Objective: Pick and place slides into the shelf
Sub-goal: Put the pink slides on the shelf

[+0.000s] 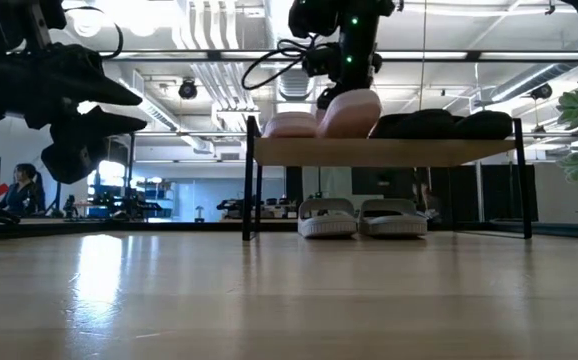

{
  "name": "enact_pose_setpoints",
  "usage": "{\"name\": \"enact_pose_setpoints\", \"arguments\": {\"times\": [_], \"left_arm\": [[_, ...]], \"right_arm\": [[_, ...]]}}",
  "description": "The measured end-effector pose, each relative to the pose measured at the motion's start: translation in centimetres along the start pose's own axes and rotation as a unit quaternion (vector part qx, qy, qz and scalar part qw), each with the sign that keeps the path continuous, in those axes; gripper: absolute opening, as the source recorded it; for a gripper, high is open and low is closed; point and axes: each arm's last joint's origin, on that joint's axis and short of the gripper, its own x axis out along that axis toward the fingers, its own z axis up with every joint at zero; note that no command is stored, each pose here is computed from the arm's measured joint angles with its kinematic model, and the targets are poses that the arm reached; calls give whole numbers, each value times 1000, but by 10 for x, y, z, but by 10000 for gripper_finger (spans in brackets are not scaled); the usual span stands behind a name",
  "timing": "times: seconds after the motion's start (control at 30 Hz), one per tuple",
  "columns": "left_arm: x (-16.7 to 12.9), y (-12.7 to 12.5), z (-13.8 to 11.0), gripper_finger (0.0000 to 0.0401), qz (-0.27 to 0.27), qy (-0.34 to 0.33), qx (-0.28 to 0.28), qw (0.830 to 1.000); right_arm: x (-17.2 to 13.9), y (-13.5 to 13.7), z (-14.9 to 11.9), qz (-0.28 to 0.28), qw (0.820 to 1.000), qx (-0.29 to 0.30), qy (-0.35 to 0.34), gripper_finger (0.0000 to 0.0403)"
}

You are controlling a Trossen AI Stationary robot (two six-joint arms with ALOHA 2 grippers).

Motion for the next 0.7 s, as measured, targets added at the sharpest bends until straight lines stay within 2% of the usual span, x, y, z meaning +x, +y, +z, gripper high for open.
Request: {"name": "enact_pose_setpoints", "arguments": {"times": [0.17, 0.4, 0.7], "left_arm": [[0, 0, 0, 109, 0, 0, 0, 1000], [0, 1, -1, 109, 1, 1, 0, 1000], [0, 1, -1, 109, 1, 1, 0, 1000]], "right_arm": [[2, 2, 2, 19, 1000, -6, -7, 9], [8, 13, -6, 33, 999, 15, 5, 9], [9, 18, -9, 23, 1000, -12, 9, 20]]}}
